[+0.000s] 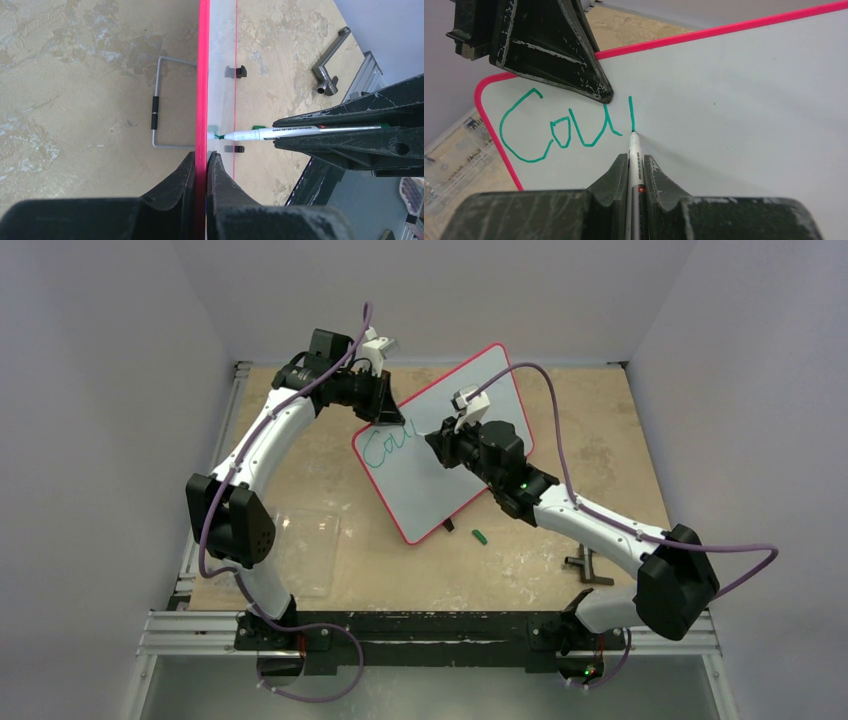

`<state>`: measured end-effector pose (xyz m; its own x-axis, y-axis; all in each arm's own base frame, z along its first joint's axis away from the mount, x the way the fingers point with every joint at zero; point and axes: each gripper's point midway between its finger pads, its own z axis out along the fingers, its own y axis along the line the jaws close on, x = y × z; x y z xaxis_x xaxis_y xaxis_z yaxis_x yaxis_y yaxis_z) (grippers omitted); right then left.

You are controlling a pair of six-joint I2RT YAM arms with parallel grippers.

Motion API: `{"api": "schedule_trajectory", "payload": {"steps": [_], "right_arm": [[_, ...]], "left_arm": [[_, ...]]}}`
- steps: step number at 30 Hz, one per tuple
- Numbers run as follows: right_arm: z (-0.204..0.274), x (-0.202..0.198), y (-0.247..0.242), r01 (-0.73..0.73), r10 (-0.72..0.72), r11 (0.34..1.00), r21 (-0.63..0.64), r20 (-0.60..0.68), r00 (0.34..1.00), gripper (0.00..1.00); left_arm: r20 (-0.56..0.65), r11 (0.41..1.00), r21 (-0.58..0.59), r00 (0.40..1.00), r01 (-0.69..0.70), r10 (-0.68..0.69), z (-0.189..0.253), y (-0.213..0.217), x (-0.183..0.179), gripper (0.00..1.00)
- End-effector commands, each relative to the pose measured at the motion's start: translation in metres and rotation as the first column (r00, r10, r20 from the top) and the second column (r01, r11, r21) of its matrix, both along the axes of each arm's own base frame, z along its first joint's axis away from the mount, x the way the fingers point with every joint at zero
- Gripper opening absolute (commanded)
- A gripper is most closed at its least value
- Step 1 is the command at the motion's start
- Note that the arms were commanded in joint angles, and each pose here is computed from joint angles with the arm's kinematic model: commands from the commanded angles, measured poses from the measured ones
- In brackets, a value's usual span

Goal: Write a sentence on the whiteboard

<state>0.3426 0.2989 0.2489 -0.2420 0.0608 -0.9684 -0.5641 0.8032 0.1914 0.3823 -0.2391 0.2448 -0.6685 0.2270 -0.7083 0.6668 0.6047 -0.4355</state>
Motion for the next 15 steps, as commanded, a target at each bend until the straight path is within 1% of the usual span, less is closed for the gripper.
{"api": "schedule_trajectory", "payload": {"steps": [1,15], "right_arm": [[0.015,0.005,0.002,0.008,-0.008,1.0,0.02,0.014,1.0,0.0],[0.03,0.025,-0.002,0.064,-0.064,0.998,0.004,0.041,0.997,0.0]], "left_arm": [[0.104,0.989,0.144,0.994,-0.043,0.028,-0.006,0.023,0.007,0.0],[0.108,0.989,0.142,0.994,-0.041,0.026,-0.005,0.022,0.006,0.0]]}}
